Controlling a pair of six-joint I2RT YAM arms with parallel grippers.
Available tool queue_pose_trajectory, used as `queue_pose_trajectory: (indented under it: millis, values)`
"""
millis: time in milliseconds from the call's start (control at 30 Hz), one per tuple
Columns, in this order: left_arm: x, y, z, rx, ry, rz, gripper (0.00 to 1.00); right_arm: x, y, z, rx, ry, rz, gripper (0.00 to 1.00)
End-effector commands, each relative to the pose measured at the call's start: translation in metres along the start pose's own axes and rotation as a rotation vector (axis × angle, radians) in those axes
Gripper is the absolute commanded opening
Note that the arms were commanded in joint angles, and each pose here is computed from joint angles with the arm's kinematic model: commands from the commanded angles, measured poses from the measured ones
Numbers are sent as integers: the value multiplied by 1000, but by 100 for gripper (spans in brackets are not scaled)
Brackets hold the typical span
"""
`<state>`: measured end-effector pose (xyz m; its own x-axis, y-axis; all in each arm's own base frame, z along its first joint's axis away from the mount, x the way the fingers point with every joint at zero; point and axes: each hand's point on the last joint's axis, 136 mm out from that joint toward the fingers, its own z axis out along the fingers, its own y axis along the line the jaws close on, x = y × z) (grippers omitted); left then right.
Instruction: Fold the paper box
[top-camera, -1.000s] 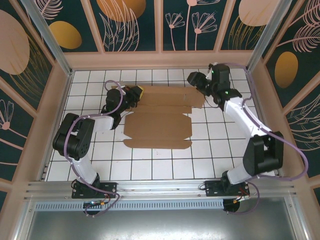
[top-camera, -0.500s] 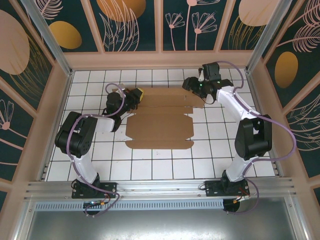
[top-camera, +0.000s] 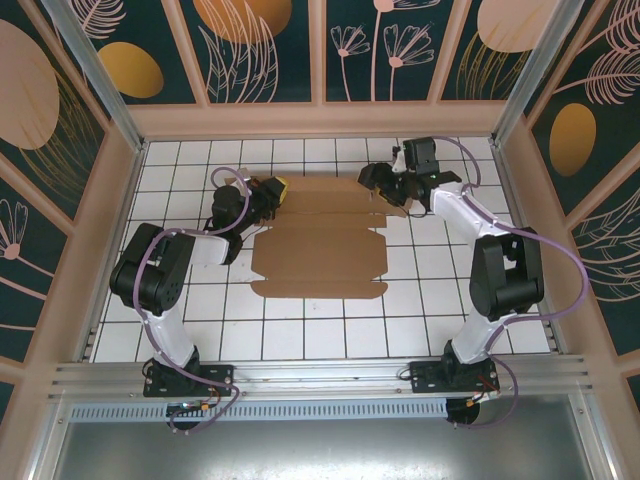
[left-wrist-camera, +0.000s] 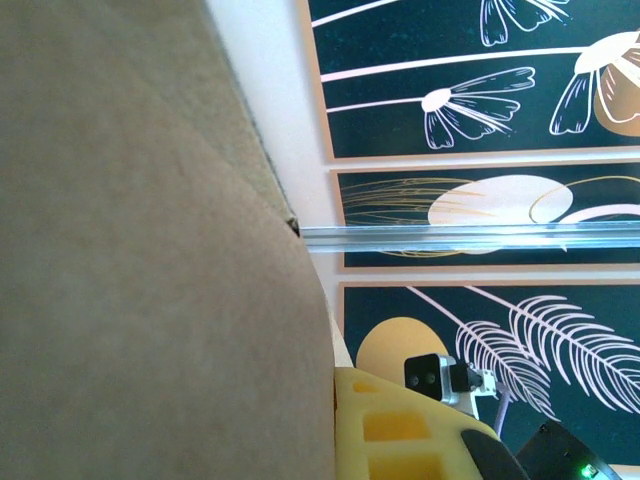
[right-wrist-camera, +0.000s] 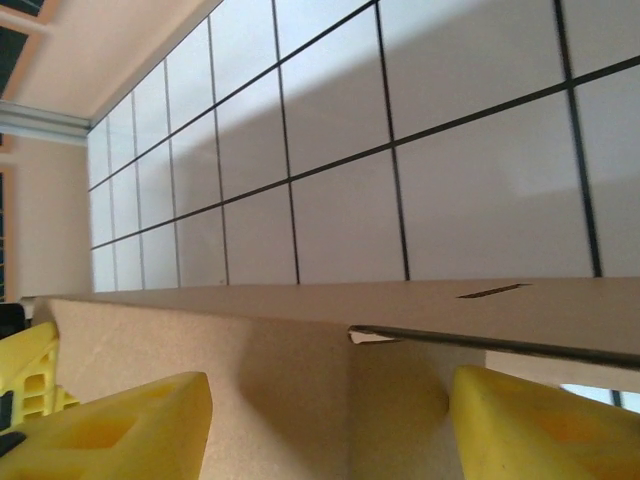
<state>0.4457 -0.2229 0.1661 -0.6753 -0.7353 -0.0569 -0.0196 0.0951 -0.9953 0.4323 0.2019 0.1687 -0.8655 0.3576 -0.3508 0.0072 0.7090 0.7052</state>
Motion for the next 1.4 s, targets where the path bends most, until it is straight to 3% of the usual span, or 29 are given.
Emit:
queue_pose_trajectory:
  millis: [0, 133, 267, 400, 467, 567, 633, 800, 1067, 1233, 1367]
  values:
    - [3, 20, -2, -47, 11, -4, 5, 7, 24, -1, -144, 28, 34, 62]
    - [4, 22, -2, -52, 17, -3, 5, 7, 31, -2, -245, 21, 78, 52]
    - [5, 22, -2, -53, 21, -4, 4, 6, 25, -2, -265, 6, 103, 35]
    - [4, 21, -2, -54, 21, -4, 4, 3, 14, -7, -242, -23, 119, 29]
    - [4, 21, -1, -54, 20, -5, 4, 0, 8, -15, -247, -48, 135, 31]
    - [4, 21, -1, -57, 22, -8, 4, -6, 2, -24, -222, -78, 135, 54]
    - [4, 21, 0, -56, 22, -8, 4, -9, 3, -32, -212, -95, 118, 58]
    - [4, 21, -1, -61, 21, -12, 4, -6, -1, -45, -169, -106, 82, 56]
    - [-1, 21, 5, -95, 18, -17, 4, 24, -62, -67, 31, -181, 81, 31]
    - [-6, 21, 16, -113, 39, -58, 5, 43, -95, -52, 108, -135, 86, 30]
    - [-8, 9, 22, -67, 70, -102, 3, 46, -110, -35, 134, -99, 73, 34]
